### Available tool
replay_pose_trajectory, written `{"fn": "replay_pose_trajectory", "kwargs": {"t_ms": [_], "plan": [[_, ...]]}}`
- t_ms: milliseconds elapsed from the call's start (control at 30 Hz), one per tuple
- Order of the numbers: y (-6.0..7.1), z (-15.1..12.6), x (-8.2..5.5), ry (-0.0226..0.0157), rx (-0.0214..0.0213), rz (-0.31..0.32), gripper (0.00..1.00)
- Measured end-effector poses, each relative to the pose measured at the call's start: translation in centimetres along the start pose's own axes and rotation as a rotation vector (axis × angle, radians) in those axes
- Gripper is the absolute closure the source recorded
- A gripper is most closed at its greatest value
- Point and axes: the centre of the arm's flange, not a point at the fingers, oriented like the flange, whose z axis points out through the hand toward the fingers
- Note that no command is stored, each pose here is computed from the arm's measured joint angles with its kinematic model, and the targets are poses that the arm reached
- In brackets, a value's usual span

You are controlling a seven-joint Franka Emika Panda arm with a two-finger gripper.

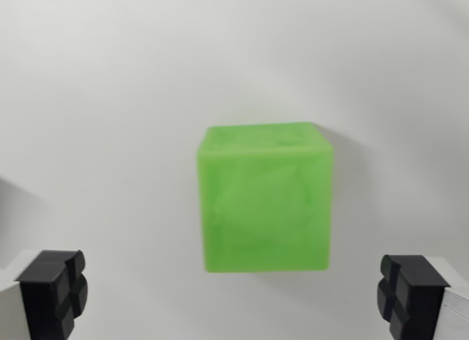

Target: Stack cube

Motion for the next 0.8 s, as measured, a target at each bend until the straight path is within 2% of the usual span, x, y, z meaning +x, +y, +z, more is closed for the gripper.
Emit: {"fn": "replay_pose_trajectory", "kwargs": {"t_ms": [67, 233, 367, 500, 667, 800], "plan": [[0.4, 0.4, 0.2, -0.0002, 0.0009, -0.012, 0.0], [1.4, 1.9, 0.7, 0.0033, 0.0016, -0.035, 0.0], [1.3, 3.5, 0.7, 0.003, 0.0028, -0.038, 0.0], [1.2, 5.6, 0.6, -0.0007, 0.0037, -0.04, 0.0], [1.2, 7.0, 0.7, 0.0013, 0.0032, -0.04, 0.0], [1.2, 7.9, 0.7, 0.001, 0.0031, -0.04, 0.0]]}}
